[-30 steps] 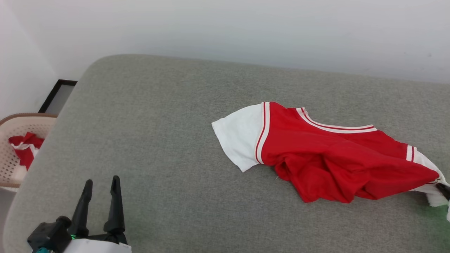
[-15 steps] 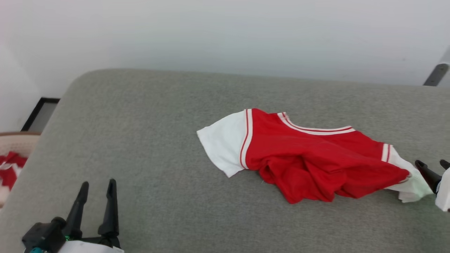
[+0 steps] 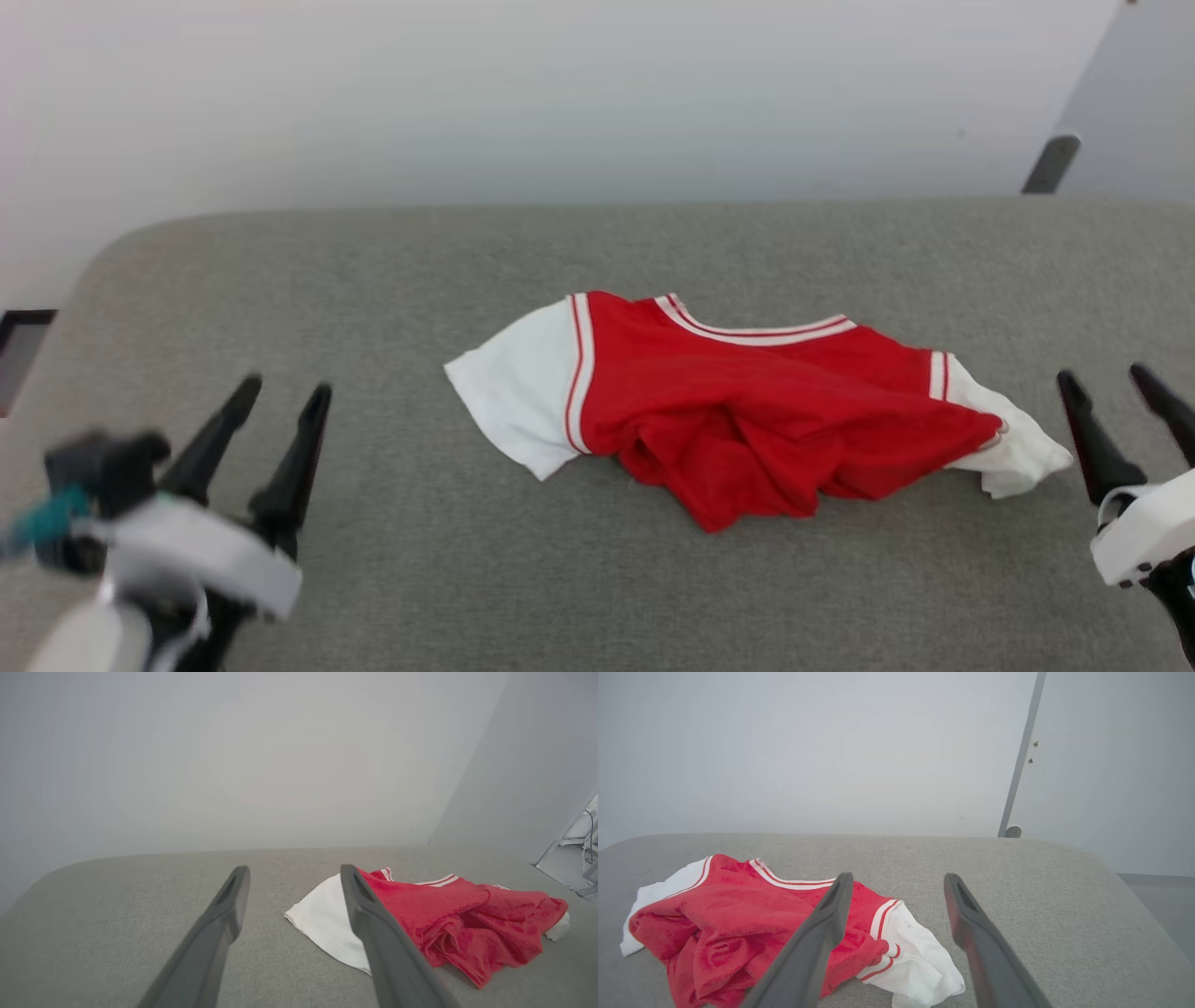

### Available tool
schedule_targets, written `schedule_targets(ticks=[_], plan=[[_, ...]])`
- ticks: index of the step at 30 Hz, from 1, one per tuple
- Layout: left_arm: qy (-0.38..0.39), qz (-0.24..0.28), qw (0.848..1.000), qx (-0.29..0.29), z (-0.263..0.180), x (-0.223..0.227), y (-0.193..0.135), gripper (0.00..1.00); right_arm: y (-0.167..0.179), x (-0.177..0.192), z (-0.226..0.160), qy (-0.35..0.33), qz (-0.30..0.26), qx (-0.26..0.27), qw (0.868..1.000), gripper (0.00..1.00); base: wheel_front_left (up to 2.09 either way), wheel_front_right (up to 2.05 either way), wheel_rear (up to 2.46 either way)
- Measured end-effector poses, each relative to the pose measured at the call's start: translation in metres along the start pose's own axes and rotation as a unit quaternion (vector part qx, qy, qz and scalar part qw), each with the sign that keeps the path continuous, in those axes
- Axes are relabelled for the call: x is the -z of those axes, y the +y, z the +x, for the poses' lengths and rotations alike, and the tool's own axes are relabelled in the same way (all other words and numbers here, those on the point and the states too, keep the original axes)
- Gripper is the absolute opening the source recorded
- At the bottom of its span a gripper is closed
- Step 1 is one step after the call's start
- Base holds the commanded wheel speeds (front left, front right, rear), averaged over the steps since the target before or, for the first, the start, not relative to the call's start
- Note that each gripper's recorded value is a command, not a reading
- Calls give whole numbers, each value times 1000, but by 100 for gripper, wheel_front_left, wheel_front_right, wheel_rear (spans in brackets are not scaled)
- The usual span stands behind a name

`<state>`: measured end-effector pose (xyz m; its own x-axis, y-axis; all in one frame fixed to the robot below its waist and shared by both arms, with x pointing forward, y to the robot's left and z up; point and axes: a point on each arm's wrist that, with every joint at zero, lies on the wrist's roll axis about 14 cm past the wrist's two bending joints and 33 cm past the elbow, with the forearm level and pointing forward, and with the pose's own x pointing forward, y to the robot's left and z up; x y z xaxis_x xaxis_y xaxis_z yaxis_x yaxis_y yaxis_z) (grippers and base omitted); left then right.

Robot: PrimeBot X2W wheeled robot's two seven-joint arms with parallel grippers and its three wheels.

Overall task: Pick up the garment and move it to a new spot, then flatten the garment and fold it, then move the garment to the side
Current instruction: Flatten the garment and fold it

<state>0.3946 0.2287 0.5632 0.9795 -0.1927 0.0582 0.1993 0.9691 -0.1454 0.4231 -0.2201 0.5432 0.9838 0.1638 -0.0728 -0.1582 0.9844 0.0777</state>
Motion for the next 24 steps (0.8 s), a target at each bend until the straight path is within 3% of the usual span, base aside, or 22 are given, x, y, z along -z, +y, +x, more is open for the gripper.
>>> schedule_targets(ticks=[9, 17, 24], plan=[[155, -21, 986, 58, 72, 18, -9, 100, 5, -19, -2, -69, 8, 26, 997, 100, 0, 0, 0], [324, -25, 944, 61, 112, 76, -5, 100, -12, -4, 6, -56, 9, 52, 997, 100, 0, 0, 0], [421, -24, 905, 53, 126, 131, -1, 100, -27, 14, 13, -35, 9, 73, 997, 100, 0, 0, 0]])
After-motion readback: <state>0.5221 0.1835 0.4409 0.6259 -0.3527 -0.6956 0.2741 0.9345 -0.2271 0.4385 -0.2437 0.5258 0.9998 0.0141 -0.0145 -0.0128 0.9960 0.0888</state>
